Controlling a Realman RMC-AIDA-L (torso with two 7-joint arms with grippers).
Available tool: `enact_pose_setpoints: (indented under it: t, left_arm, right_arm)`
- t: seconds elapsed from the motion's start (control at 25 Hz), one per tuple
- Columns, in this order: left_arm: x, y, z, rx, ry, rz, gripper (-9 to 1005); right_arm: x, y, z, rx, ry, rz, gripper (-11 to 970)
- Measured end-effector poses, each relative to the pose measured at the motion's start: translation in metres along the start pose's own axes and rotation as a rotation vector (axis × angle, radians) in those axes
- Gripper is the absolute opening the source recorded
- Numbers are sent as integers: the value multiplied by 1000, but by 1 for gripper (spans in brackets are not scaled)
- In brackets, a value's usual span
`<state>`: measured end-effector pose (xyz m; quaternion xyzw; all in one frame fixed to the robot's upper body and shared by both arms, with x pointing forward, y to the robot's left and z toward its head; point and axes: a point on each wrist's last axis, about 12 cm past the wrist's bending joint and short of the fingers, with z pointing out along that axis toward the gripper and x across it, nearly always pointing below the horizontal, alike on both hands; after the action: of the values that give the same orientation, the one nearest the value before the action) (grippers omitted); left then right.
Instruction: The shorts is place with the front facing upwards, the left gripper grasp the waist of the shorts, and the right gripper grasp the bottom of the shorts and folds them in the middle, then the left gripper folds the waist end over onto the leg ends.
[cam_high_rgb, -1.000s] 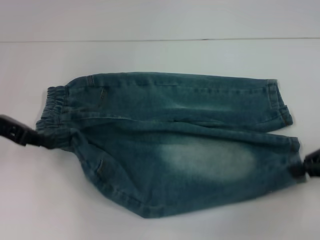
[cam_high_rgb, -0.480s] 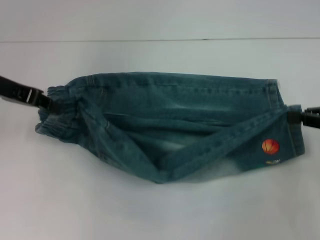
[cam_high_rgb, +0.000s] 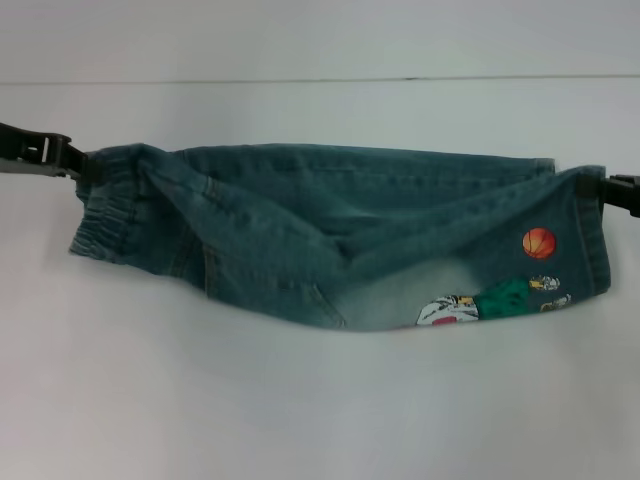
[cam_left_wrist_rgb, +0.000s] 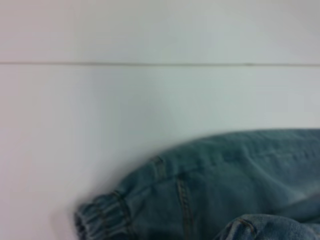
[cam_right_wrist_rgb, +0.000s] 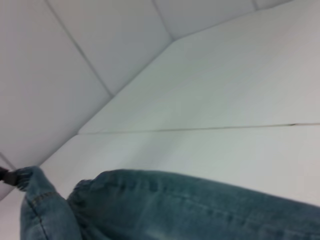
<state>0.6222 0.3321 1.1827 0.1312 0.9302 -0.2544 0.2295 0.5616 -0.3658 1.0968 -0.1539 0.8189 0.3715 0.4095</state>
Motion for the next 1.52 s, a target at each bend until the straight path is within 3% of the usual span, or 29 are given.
enact_pose_setpoints:
  t: [0.76,1.52]
  left_arm:
    - [-2,24,10,-143,-98,-45,38]
    - [7,29,20,-182,-105,-44,40]
  right_arm:
    - [-4,-6,27,111,-67,32,12]
    - [-25,-7,64,227,-77,-34,11]
